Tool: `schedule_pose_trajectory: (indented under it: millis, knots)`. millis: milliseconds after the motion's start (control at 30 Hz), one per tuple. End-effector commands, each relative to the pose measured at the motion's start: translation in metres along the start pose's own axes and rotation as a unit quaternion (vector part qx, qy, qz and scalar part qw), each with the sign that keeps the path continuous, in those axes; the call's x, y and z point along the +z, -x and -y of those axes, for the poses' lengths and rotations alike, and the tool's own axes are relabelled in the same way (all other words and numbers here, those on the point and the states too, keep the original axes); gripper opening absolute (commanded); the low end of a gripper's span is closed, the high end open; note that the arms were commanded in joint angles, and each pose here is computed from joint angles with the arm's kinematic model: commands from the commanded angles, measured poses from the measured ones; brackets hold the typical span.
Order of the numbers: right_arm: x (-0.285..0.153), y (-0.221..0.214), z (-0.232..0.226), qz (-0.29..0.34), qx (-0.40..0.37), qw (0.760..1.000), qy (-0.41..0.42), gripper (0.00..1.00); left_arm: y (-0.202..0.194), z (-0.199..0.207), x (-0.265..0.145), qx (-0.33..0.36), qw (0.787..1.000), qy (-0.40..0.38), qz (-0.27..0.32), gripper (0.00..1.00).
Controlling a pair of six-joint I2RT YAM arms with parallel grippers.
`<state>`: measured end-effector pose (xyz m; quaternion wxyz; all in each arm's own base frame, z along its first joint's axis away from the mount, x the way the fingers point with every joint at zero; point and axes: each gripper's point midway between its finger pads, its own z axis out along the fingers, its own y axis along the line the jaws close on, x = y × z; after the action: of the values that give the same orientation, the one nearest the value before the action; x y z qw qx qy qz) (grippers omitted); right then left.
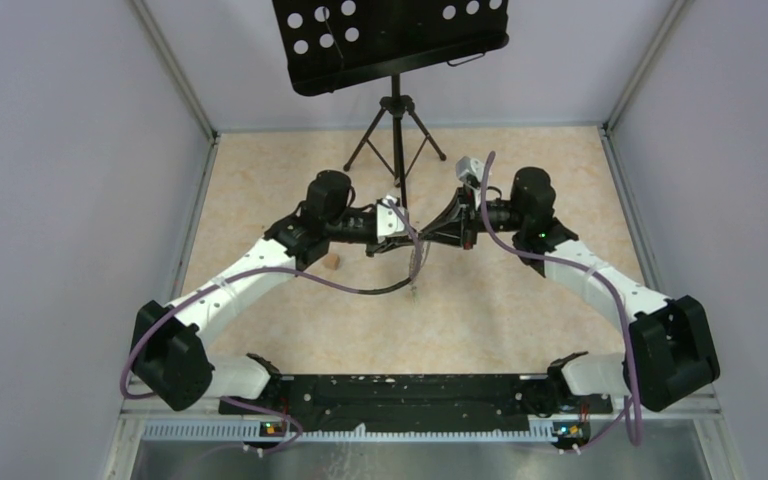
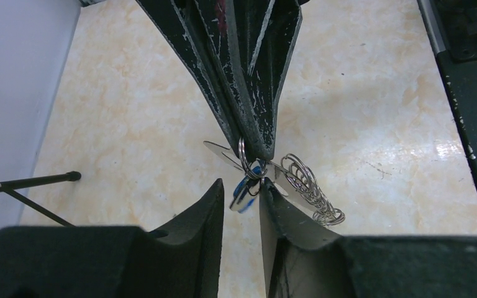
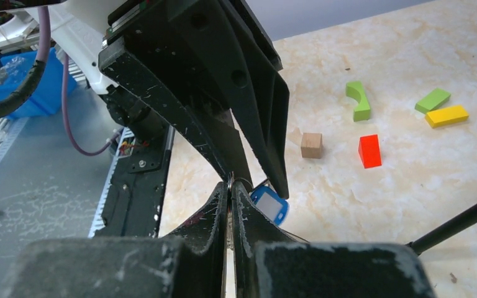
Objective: Put the keys on the keyring
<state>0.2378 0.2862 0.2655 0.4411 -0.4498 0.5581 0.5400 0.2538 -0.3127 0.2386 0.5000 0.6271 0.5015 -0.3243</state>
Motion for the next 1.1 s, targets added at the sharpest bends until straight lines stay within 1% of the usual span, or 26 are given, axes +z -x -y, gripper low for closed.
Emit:
schedule_pose_trajectory:
  millis: [0, 67, 167, 200, 233, 433, 767, 933, 1067]
  knots:
    - [0.0, 0.011, 0.005, 0.015, -0.008, 1.0, -0.009, 0.0, 0.012, -0.007, 0.0, 0.023, 0.999, 0.018, 0.015, 0.28]
    - [0.0, 0.011, 0.008, 0.016, -0.005, 1.0, -0.016, 0.0, 0.012, -0.007, 0.001, 0.022, 0.999, 0.018, 0.014, 0.2]
    - [-0.001, 0.012, 0.014, 0.019, 0.006, 0.999, -0.037, 0.0, 0.012, -0.006, 0.002, 0.023, 0.999, 0.017, 0.014, 0.06]
    - [-0.001, 0.012, 0.017, 0.019, 0.011, 0.999, -0.044, 0.0, 0.012, -0.006, 0.003, 0.022, 1.0, 0.018, 0.013, 0.02]
    - [-0.001, 0.012, 0.02, 0.02, 0.015, 0.998, -0.054, 0.0, 0.013, -0.006, 0.003, 0.024, 0.999, 0.02, 0.012, 0.0]
    - [-0.001, 0.011, 0.029, 0.023, 0.036, 0.996, -0.078, 0.0, 0.011, -0.006, 0.007, 0.031, 0.999, 0.028, 0.001, 0.0]
    - [-0.003, 0.009, 0.042, 0.029, 0.076, 0.99, -0.116, 0.0, -0.001, -0.003, 0.027, 0.06, 0.995, 0.053, -0.059, 0.0]
    - [-0.005, 0.007, 0.046, 0.029, 0.08, 0.988, -0.127, 0.0, -0.003, -0.005, 0.03, 0.061, 0.994, 0.059, -0.069, 0.0]
    - [-0.007, 0.008, 0.044, 0.029, 0.067, 0.99, -0.118, 0.0, -0.005, -0.007, 0.03, 0.059, 0.993, 0.064, -0.075, 0.0]
